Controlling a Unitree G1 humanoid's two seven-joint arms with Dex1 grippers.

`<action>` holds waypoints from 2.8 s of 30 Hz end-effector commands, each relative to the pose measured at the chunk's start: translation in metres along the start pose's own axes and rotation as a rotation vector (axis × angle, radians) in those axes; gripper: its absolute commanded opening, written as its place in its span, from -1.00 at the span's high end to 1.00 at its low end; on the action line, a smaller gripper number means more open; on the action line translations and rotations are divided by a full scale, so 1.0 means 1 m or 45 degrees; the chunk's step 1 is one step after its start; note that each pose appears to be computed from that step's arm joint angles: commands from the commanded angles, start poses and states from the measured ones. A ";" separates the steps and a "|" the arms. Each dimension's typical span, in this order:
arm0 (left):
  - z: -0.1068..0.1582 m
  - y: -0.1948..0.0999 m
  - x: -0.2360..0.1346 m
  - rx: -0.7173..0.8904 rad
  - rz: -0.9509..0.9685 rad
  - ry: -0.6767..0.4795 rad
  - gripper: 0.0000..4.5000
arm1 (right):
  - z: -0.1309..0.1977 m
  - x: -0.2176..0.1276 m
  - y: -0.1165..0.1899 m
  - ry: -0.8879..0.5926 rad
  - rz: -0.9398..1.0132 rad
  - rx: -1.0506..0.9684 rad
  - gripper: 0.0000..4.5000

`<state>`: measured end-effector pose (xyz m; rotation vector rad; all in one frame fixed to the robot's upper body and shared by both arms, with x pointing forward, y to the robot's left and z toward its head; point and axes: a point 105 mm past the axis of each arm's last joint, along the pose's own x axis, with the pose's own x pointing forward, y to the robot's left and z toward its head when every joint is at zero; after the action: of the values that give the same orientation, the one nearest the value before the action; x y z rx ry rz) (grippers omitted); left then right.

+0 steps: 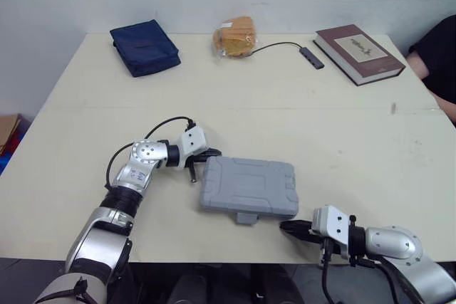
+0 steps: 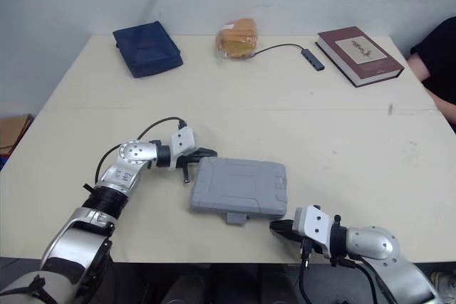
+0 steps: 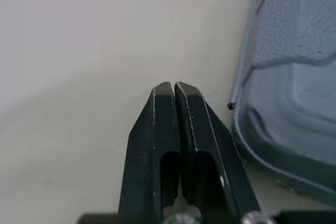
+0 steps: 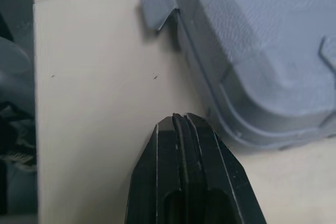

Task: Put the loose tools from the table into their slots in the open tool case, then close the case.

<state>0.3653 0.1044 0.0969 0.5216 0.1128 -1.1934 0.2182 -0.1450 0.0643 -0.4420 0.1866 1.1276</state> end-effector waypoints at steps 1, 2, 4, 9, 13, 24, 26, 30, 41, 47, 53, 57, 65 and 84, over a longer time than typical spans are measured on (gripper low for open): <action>0.004 -0.009 -0.006 0.018 -0.036 -0.032 0.98 | -0.009 -0.003 -0.041 0.065 -0.251 -0.011 1.00; 0.001 -0.011 -0.009 0.022 -0.027 -0.017 0.98 | -0.010 -0.001 -0.048 0.074 -0.284 -0.024 1.00; 0.000 -0.016 -0.013 0.009 -0.023 -0.030 0.98 | -0.011 0.001 -0.057 0.090 -0.318 -0.041 1.00; -0.005 -0.034 -0.023 -0.053 0.027 -0.072 0.98 | -0.019 0.000 -0.089 0.138 -0.491 -0.053 1.00; -0.001 -0.047 -0.028 -0.094 0.062 -0.124 0.98 | -0.027 -0.004 -0.106 0.179 -0.576 -0.031 1.00; 0.048 -0.037 -0.062 -0.257 0.233 -0.439 0.98 | -0.026 -0.037 -0.108 0.168 -0.686 -0.020 1.00; 0.063 -0.042 -0.059 -0.213 0.139 -0.456 0.98 | -0.017 -0.038 -0.100 0.114 -0.669 -0.017 1.00; 0.096 -0.052 -0.036 -0.062 -0.078 -0.477 0.98 | 0.005 -0.042 -0.069 -0.039 -0.578 0.088 1.00; 0.067 -0.066 0.048 0.028 -0.369 -0.175 0.98 | 0.030 -0.018 -0.027 -0.094 -0.368 0.136 1.00; 0.037 -0.075 0.055 0.046 -0.408 0.034 0.98 | 0.028 -0.006 -0.026 -0.095 -0.356 0.121 1.00; 0.033 -0.082 0.057 -0.014 -0.406 0.047 0.98 | 0.021 0.014 -0.030 -0.051 -0.318 0.070 1.00; 0.027 -0.079 0.053 -0.036 -0.377 0.073 0.98 | 0.014 0.024 -0.035 -0.030 -0.305 0.038 1.00; 0.021 -0.073 0.052 -0.043 -0.355 0.104 0.98 | 0.023 0.036 -0.048 -0.086 -0.298 0.028 1.00; 0.021 -0.058 0.043 -0.101 -0.289 -0.015 0.98 | 0.029 0.026 -0.067 -0.050 -0.280 0.013 1.00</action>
<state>0.3265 0.0260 0.1144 0.4876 0.0789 -1.4274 0.2872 -0.1290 0.0780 -0.3933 0.1760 0.9145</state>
